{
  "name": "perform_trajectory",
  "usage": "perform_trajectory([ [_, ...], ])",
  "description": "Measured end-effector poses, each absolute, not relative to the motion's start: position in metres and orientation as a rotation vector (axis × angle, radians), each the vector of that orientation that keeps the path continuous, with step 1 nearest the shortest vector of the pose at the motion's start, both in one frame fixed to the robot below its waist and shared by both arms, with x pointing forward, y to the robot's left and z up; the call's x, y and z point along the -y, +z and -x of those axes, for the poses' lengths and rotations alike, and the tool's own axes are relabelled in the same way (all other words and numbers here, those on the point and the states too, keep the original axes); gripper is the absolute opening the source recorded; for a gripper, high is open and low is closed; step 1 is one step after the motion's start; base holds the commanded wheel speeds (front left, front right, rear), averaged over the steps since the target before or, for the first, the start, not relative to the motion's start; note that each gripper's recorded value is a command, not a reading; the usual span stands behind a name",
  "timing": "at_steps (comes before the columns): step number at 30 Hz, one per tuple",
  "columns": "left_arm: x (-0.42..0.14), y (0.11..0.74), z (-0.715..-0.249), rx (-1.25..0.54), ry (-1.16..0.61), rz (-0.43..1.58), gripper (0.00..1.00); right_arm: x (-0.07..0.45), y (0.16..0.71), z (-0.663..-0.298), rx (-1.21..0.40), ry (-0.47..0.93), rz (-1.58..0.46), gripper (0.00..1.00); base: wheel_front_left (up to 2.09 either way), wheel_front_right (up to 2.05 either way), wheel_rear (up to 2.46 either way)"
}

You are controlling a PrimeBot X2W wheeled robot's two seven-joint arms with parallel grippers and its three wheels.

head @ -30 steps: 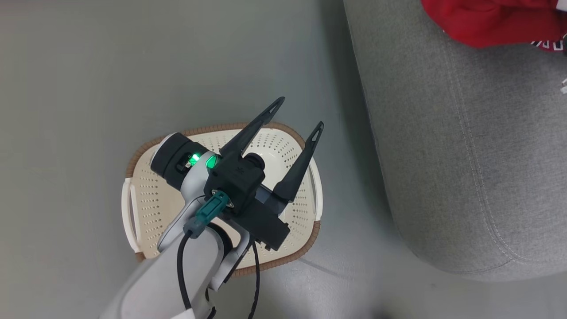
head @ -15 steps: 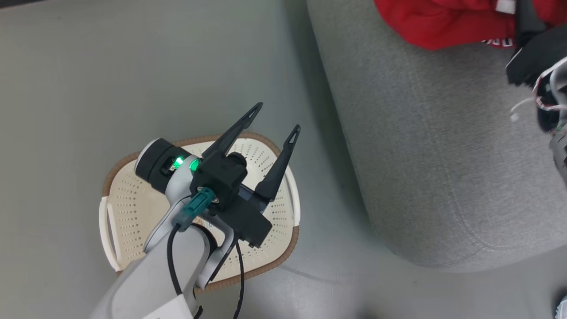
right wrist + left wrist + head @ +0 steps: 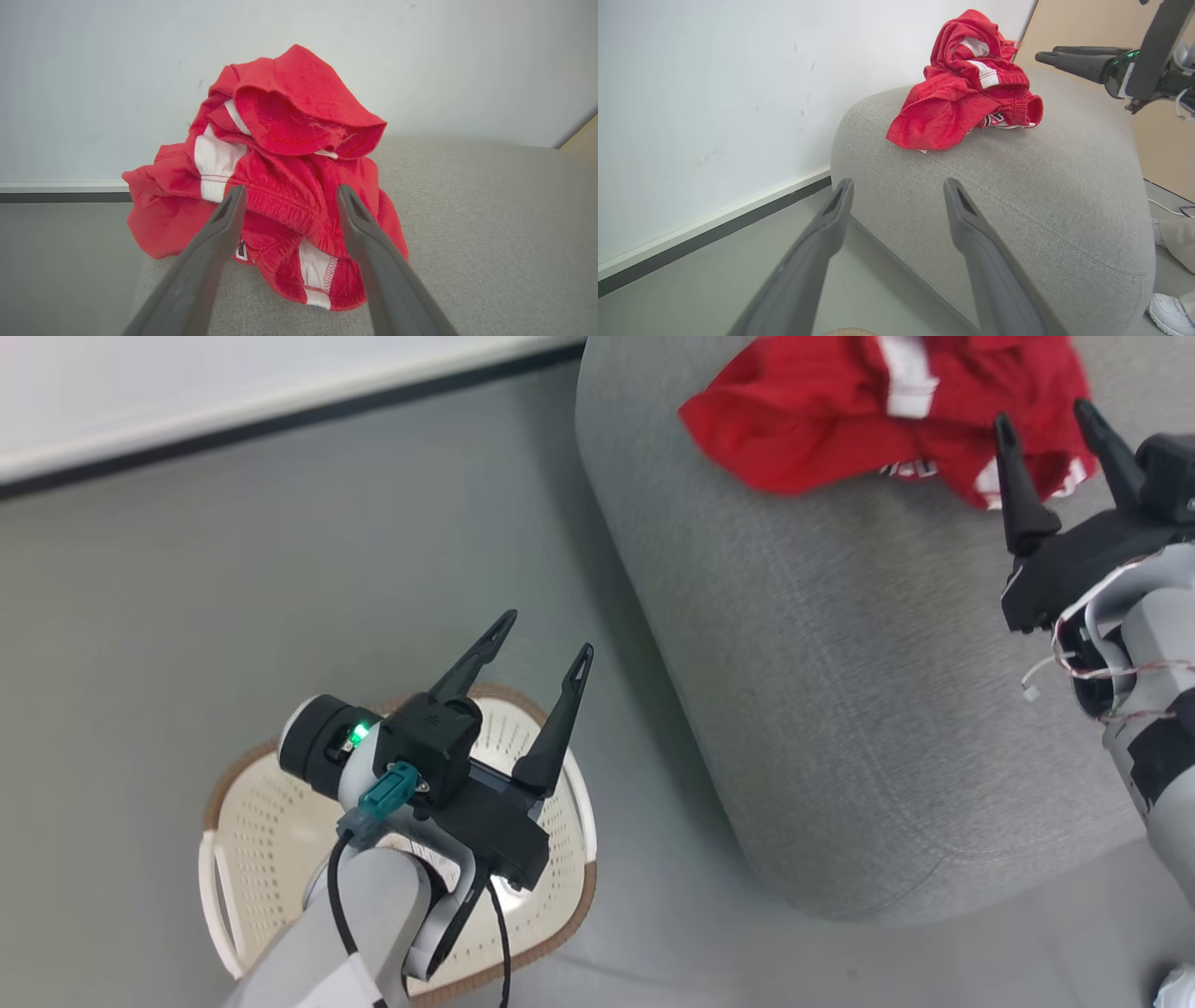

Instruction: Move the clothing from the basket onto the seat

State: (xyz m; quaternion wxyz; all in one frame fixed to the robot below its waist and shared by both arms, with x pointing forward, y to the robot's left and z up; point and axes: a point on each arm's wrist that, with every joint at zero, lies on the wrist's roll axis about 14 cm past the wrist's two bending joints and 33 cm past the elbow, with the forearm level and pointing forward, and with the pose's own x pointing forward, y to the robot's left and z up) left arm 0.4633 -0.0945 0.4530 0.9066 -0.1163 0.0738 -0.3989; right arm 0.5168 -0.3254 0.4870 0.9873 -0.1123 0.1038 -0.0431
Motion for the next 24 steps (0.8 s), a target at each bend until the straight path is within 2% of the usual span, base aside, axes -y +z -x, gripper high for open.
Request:
perform_trajectory([
  [11, 0.067, 0.498, -0.465, -0.041, -0.675, 0.285, 1.00, 0.300, 0.535, -0.492, -0.069, -0.033, 0.199, 1.00, 0.00, 0.00, 0.00],
  [24, -0.040, 0.493, -0.443, -0.045, -0.371, 0.231, 1.00, 0.212, 0.547, -0.481, 0.038, 0.122, 0.063, 1.00, 0.00, 0.00, 0.00],
])
